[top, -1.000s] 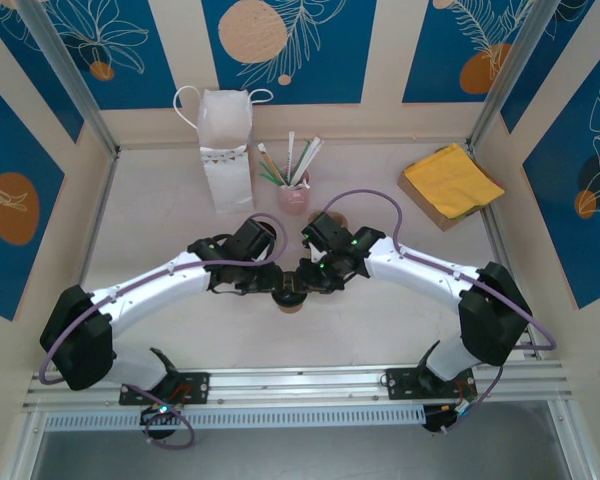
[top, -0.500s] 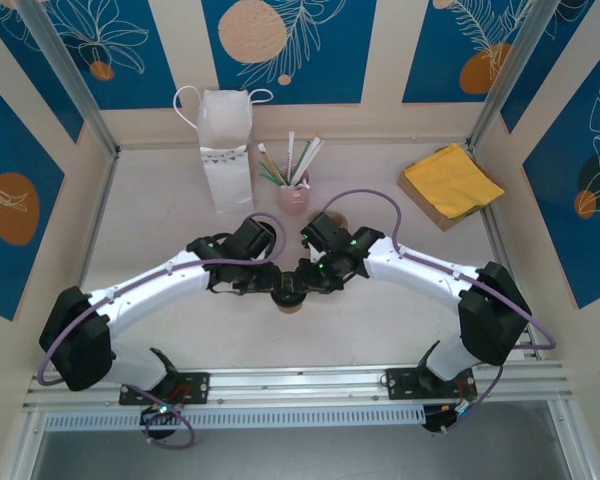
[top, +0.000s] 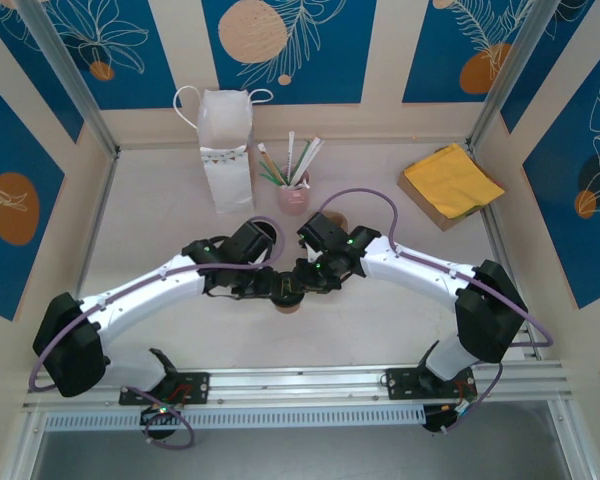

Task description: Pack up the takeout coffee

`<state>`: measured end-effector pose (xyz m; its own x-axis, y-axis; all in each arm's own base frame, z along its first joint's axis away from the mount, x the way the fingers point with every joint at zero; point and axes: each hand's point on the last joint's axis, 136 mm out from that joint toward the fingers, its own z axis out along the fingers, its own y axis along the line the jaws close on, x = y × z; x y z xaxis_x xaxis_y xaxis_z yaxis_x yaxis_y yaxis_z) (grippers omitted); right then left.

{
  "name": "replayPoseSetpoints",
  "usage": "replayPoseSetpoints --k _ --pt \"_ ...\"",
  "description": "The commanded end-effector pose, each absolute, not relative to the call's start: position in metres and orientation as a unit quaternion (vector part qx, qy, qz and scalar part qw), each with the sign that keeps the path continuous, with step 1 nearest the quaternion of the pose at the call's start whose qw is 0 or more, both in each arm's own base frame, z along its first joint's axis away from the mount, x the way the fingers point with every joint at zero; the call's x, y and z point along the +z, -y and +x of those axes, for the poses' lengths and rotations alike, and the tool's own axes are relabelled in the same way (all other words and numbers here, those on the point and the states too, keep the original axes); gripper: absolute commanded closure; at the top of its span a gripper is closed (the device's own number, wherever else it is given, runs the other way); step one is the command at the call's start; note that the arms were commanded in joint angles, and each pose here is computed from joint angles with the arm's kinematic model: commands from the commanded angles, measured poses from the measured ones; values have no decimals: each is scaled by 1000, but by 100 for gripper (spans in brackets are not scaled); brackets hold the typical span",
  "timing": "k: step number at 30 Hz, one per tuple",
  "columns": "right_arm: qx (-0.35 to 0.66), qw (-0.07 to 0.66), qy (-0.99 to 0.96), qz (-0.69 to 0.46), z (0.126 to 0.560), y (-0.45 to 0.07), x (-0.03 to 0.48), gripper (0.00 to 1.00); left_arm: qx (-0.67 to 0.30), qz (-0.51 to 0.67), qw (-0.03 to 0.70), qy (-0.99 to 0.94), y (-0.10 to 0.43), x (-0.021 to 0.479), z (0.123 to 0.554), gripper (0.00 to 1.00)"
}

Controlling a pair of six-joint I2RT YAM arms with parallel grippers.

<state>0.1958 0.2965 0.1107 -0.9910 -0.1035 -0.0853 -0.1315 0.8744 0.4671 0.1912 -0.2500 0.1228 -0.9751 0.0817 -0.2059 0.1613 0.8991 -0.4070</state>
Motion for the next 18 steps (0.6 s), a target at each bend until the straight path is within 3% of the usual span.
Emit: replayPoseSetpoints --k 1,18 --pt "151 -29 -987 -50 173 -265 69 72 -199 64 66 -976 248 109 180 69" --pt "146 -33 -987 -49 170 -263 63 72 -114 72 34 -990 220 52 161 75"
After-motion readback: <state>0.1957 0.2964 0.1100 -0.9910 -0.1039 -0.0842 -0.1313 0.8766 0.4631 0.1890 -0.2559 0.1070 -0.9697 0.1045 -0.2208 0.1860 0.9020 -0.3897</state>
